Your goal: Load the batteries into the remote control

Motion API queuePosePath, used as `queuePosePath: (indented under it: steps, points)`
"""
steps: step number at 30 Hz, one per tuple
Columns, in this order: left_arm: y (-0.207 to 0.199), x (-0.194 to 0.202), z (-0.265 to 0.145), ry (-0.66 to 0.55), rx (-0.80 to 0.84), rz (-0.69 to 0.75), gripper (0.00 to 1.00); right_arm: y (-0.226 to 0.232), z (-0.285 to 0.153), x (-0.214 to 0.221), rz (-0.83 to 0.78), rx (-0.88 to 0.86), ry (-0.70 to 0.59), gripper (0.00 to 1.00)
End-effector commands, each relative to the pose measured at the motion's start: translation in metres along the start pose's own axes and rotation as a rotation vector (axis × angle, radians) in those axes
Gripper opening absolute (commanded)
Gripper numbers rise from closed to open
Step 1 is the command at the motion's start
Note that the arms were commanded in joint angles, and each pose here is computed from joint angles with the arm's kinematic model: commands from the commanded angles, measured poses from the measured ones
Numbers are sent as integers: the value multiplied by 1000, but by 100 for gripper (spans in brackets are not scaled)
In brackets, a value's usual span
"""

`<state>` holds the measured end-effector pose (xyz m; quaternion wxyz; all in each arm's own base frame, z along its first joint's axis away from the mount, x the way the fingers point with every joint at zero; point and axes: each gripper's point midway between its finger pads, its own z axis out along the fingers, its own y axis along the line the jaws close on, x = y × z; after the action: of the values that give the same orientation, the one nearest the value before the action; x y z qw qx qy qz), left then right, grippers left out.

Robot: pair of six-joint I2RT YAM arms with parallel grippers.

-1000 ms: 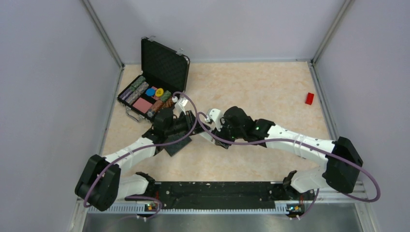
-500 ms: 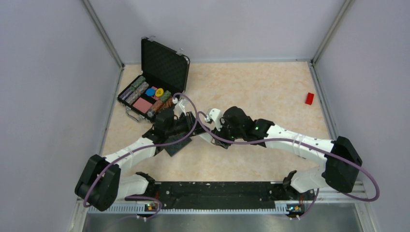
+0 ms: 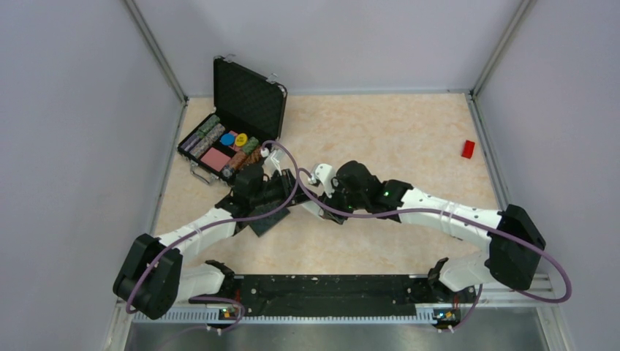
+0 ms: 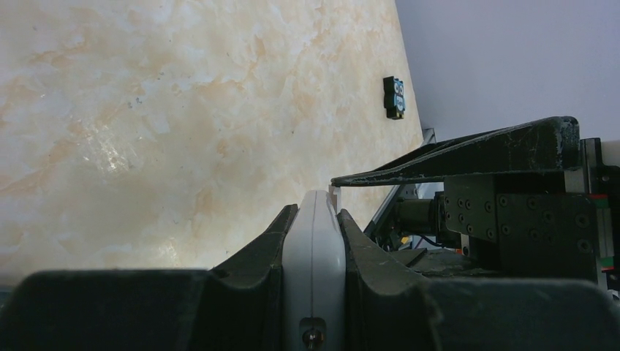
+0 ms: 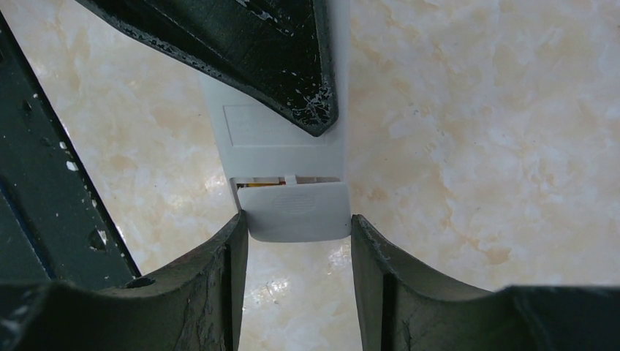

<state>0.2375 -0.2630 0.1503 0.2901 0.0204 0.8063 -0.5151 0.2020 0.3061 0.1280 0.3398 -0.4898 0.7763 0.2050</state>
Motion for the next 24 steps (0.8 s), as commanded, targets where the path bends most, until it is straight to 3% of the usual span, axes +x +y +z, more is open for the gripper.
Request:
queuePosePath:
  steps: [1, 24]
  points:
    - [-21, -19, 2, -48, 60, 70, 0, 3, 0, -19, -13, -9, -38, 36]
    - [-30, -22, 8, -32, 100, 20, 0, 3, 5, -25, 16, -12, -44, 36]
